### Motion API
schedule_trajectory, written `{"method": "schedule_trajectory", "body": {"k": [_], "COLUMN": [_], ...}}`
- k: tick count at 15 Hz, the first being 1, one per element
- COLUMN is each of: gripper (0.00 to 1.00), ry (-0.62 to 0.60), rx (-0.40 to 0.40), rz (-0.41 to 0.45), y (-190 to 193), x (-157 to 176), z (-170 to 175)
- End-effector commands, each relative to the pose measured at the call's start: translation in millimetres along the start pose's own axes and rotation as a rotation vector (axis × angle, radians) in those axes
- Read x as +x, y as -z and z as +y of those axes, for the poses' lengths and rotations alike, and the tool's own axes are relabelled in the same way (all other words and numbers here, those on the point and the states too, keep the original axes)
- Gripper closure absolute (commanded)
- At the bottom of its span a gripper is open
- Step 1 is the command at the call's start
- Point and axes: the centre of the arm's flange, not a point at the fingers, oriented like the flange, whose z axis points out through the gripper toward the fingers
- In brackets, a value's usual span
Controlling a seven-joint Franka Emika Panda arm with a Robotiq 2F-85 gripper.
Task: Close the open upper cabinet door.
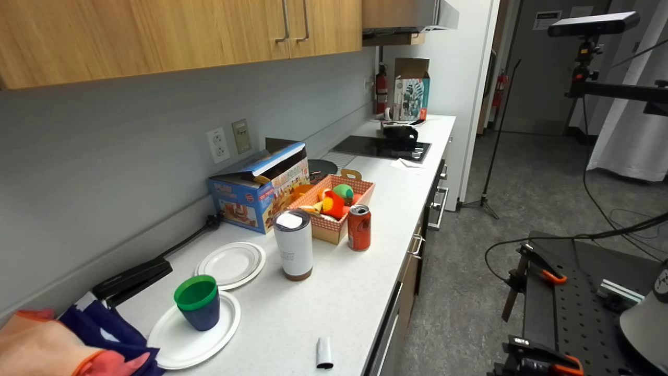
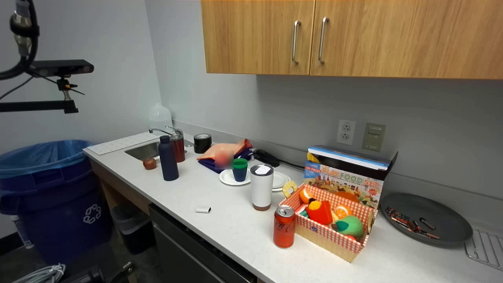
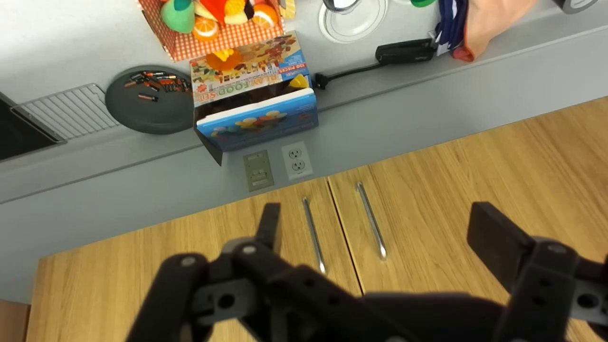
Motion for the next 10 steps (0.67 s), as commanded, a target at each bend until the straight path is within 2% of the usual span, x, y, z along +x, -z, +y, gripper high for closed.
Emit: {"method": "schedule_trajectory", "body": {"k": [1,10], "gripper": [0.00,0.00], "ry": [-0.005,-0.010], "rx": [-0.002,-0.004], "rz": [-0.005,-0.006], "y": [0.4,2.3], "x": [-3.0,-7.6], "z": [1.7,3.6]}}
